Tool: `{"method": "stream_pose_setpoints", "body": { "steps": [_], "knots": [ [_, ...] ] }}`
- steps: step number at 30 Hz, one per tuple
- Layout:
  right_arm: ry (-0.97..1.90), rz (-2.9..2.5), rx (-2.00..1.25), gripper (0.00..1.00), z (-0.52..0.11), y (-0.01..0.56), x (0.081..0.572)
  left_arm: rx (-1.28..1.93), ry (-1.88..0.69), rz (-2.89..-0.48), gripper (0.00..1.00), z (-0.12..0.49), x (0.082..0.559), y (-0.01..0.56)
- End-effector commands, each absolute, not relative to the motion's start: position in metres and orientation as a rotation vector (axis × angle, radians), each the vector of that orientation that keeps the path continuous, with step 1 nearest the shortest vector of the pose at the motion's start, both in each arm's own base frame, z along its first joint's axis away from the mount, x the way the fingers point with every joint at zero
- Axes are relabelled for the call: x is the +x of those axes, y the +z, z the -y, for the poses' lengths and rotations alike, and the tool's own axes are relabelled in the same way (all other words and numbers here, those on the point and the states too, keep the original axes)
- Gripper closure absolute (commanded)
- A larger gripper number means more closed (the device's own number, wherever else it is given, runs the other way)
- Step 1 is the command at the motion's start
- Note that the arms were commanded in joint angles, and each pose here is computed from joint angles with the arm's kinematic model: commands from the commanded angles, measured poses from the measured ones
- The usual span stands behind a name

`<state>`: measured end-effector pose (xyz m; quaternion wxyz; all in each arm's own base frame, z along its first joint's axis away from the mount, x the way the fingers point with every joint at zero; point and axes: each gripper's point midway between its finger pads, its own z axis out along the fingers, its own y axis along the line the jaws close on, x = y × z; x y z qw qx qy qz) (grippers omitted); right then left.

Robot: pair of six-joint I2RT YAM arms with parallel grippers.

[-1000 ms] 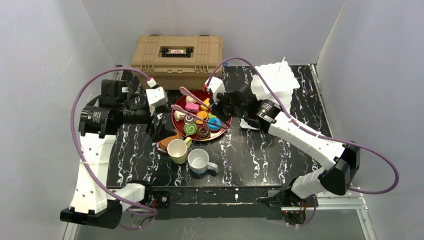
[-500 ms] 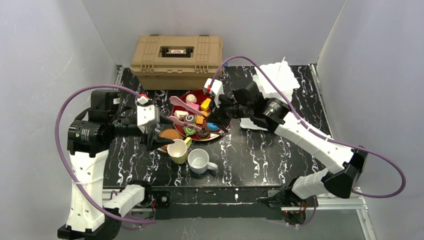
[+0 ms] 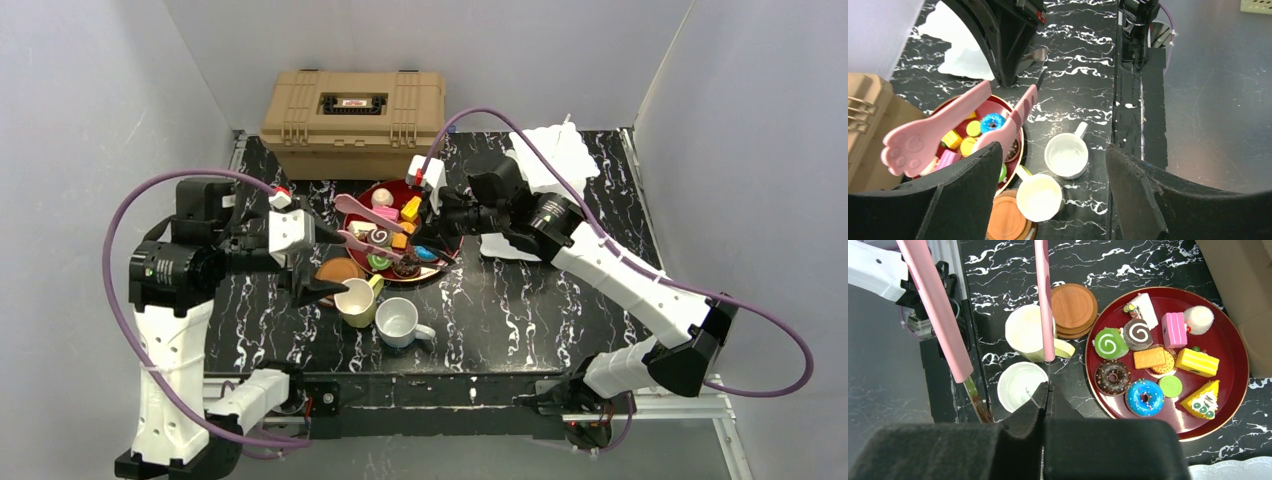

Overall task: Serve the afternoon tea
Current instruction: Pick up the clamp from the center of the board.

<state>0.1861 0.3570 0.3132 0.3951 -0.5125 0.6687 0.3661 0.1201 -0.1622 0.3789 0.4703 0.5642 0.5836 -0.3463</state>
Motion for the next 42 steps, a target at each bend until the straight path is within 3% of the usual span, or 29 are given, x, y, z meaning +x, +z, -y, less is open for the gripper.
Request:
{"method": "stream_pose_setpoints", "body": {
  "steps": [1,5,11,22,25,32,34,35,42],
  "knots": [
    [0.900,-1.620,-1.313,0.99,-0.349,0.334,0.184,1.371,-0.809,-1.349,0.25,0.163,0.105,0.404],
    [0.901,-1.611,-1.307,0.99,-0.347,0.336,0.182,1.349,-0.714,-1.320,0.23,0.159,0.111,0.416],
    [0.962,-1.571,-1.294,0.99,-0.354,0.355,0.177,1.363,-0.816,-1.362,0.22,0.163,0.108,0.405],
    [0.998,-1.530,-1.282,0.99,-0.360,0.368,0.177,1.259,-0.863,-1.430,0.29,0.169,0.143,0.409],
    [1.003,-1.520,-1.269,0.99,-0.363,0.371,0.179,1.270,-0.907,-1.418,0.41,0.172,0.138,0.406],
    [1.017,-1.514,-1.233,0.99,-0.368,0.374,0.183,1.268,-1.064,-1.455,0.96,0.177,0.125,0.399],
    [1.038,-1.509,-1.235,0.99,-0.369,0.375,0.180,1.270,-1.082,-1.477,1.00,0.177,0.126,0.397],
    [1.051,-1.505,-1.239,0.95,-0.369,0.375,0.178,1.270,-1.094,-1.481,1.00,0.177,0.125,0.398],
    [1.035,-1.399,-1.293,0.36,-0.355,0.386,0.164,1.297,-1.107,-1.423,1.00,0.178,0.114,0.404]
  ]
}}
